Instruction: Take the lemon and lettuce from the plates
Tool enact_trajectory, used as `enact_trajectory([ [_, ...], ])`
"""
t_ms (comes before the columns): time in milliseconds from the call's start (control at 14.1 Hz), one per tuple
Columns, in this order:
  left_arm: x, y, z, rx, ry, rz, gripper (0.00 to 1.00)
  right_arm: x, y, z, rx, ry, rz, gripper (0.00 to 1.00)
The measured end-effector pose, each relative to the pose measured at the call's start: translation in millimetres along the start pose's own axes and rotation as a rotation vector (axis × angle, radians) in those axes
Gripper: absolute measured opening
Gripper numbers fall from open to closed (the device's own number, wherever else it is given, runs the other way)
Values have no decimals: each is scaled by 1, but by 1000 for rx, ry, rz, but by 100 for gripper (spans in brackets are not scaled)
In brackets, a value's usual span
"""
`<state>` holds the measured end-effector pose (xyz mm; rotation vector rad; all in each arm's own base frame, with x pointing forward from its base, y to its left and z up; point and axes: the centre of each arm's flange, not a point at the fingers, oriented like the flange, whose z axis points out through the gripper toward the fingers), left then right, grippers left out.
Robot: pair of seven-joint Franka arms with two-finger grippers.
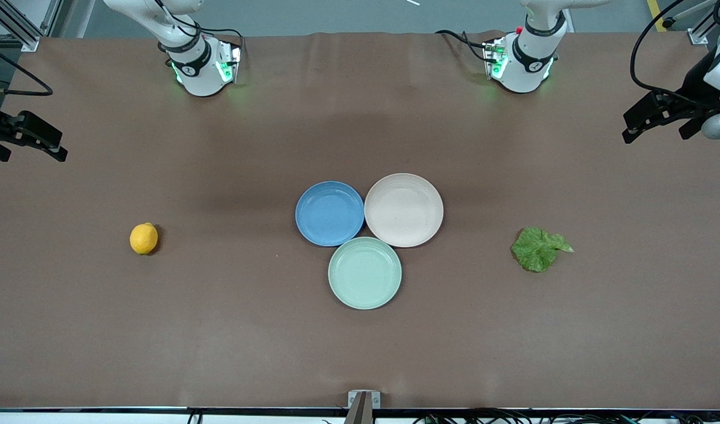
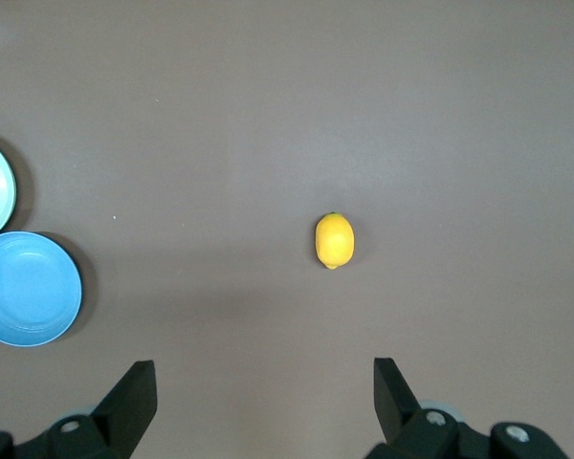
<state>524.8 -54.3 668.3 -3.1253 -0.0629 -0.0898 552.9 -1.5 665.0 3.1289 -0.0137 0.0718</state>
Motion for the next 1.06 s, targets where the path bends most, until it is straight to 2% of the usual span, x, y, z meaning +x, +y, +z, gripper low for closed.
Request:
enact_trajectory([
  [284, -4, 1, -1, 4, -30, 48, 100, 0, 0, 0, 0, 0, 0, 100],
  [1065, -6, -3, 0, 5, -46, 42, 100, 0, 0, 0, 0, 0, 0, 100],
])
